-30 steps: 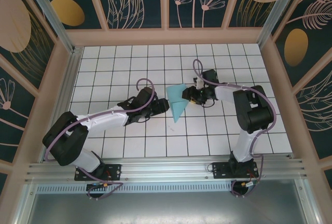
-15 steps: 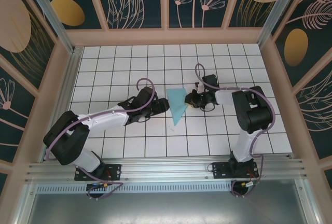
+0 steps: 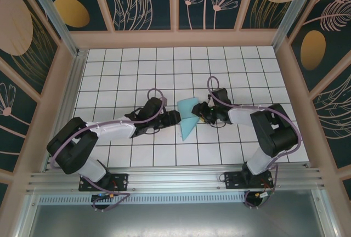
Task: Fold a paper plane with a square sheet of paper (pick it up from the middle)
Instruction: Fourth fold the wing at the center of the table.
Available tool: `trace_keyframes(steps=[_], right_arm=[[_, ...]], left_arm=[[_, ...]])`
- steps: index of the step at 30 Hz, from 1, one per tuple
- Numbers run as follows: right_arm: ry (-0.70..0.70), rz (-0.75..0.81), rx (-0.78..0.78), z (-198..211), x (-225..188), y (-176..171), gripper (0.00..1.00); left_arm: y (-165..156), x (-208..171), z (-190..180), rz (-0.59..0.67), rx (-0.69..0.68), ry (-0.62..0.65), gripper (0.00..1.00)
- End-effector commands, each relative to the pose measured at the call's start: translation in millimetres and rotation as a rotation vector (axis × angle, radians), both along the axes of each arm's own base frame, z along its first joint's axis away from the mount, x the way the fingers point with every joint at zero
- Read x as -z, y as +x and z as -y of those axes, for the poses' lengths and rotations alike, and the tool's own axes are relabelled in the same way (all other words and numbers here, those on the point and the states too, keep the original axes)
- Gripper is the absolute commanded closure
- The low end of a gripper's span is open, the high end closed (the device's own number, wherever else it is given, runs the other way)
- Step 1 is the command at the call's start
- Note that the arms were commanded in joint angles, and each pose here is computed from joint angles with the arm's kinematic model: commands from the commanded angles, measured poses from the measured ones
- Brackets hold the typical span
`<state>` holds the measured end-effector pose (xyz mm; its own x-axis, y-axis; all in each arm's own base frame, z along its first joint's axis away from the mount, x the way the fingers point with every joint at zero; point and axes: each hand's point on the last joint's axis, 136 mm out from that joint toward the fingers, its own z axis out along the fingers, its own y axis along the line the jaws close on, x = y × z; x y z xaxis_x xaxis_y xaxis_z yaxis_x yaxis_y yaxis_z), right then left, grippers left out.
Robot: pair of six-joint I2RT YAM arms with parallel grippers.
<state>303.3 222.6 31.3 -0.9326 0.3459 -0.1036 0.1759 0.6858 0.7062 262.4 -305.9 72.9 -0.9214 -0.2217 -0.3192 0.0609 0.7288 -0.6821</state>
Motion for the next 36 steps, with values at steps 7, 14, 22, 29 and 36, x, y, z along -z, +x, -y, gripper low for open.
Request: trace_keyframes(steps=[7,14,22,29,36], right_arm=[[0.041,0.075,-0.045,1.1,-14.9,2.4,0.52],[0.040,0.068,-0.048,1.2,-13.8,2.2,0.52],[0.039,0.067,-0.064,1.0,-12.6,-1.1,0.52],[0.038,0.066,-0.068,1.0,-12.3,-1.7,0.52],[0.038,0.060,-0.073,0.7,-10.8,-2.7,0.53]], left_arm=[[-20.3,-23.7,39.0,0.020,0.079,-0.183,0.59],[-18.0,-8.0,45.0,-0.013,0.061,-0.162,0.69],[-4.2,0.0,48.5,0.003,0.031,-0.116,0.79],[5.5,14.3,37.3,0.000,-0.019,-0.008,0.82],[9.2,28.5,32.7,-0.011,-0.019,0.066,0.85]])
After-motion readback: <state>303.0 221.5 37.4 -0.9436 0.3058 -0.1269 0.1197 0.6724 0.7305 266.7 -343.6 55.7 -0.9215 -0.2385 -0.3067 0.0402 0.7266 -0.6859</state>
